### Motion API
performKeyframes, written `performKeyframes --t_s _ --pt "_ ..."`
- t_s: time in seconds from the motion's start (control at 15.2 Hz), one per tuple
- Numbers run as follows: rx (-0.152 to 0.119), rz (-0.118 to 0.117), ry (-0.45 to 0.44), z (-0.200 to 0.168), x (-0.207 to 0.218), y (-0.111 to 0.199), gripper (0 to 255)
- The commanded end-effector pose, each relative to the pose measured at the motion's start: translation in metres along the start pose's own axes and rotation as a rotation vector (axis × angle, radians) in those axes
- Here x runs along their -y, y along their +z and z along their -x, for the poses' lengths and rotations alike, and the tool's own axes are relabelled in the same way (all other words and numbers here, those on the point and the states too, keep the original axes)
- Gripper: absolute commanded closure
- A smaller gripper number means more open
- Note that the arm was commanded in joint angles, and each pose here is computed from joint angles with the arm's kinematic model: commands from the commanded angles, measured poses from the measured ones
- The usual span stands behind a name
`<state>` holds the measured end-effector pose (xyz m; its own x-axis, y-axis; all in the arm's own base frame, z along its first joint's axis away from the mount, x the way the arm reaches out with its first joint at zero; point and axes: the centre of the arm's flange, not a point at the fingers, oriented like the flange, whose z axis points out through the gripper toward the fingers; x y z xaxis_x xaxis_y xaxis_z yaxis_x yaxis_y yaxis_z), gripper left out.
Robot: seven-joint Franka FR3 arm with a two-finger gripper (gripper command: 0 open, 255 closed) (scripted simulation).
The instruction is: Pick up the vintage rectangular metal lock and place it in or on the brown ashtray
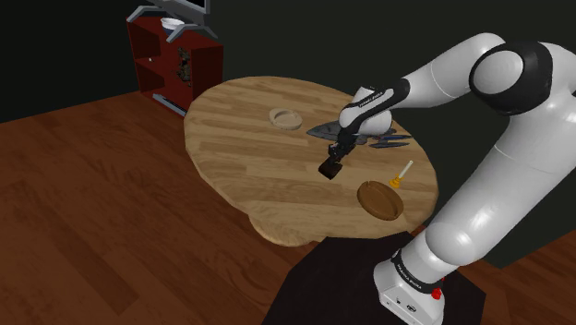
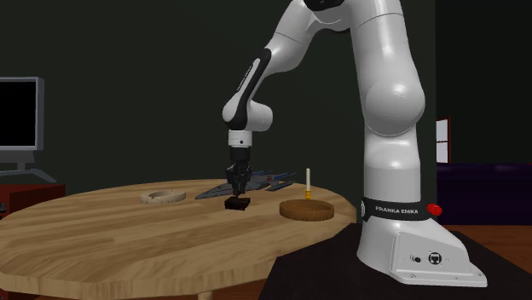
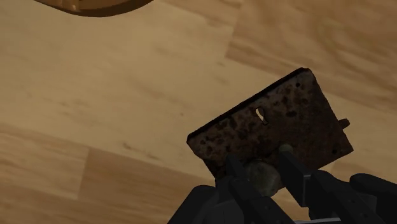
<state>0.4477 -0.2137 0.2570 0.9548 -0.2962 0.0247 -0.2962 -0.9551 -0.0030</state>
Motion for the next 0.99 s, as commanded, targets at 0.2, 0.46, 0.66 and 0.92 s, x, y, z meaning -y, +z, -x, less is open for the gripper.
performKeyframes --t_s 0.2,0.46,0.66,0.92 --pt "0.0 0.0 0.0 0.0 -0.001 -0.027 255" --pt "0.0 0.0 0.0 -0.001 -0.001 -0.048 255" --pt "0.0 0.0 0.0 -0.001 0.0 -0.064 255" --pt "0.0 0.0 0.0 0.02 -0.015 -0.074 255"
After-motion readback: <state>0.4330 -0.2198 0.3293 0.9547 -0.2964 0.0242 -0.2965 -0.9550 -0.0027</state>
